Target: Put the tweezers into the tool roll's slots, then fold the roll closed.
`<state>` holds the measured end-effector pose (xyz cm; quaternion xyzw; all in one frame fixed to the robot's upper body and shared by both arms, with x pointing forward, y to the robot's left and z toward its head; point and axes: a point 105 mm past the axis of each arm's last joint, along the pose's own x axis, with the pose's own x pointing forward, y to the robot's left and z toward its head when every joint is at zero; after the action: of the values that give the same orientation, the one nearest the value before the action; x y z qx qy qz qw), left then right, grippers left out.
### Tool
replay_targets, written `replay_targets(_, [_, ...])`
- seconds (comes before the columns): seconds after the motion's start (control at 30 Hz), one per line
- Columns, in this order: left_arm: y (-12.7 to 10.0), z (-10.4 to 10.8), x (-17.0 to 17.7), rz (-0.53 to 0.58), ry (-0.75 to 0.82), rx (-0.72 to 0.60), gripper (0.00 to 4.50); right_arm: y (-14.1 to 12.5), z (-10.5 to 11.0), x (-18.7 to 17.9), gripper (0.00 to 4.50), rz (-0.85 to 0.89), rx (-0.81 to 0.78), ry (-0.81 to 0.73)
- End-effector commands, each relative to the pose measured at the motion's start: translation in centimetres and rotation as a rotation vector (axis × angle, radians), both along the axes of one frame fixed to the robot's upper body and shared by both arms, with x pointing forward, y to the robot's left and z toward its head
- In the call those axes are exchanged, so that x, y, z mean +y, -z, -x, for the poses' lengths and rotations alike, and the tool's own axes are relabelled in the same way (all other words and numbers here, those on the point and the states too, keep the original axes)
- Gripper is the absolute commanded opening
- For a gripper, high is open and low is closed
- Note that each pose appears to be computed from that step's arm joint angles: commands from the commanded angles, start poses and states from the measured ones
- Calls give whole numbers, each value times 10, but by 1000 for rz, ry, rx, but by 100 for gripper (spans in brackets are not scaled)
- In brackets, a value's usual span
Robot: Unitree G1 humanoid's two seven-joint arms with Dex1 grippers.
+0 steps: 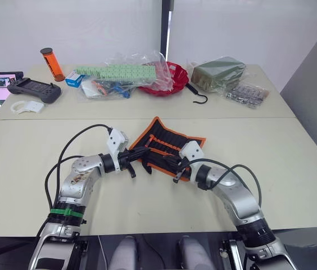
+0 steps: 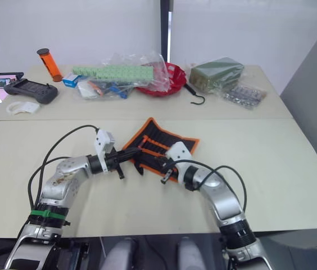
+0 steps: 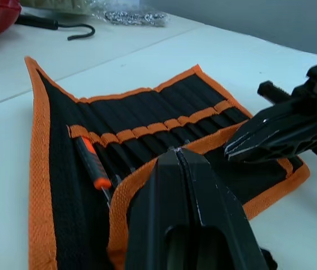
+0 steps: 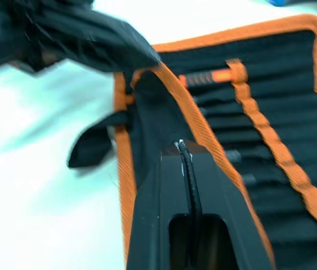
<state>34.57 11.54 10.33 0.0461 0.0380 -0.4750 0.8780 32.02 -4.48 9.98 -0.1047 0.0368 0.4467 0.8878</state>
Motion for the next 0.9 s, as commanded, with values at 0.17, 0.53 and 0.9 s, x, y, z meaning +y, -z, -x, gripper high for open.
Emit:
replay_targets(0.17, [14,-17,-12,-138,-17,-73,4,9,-9,12,0,36,-28,12])
replay_targets(0.53, [49,-18,-20,-219,-28,9,4,29,-19,-30,0,86,-20,236])
replay_targets(0.9, [50,-22,-7,-185,-88,39,4,29,-19,-58,0,111,-39,320])
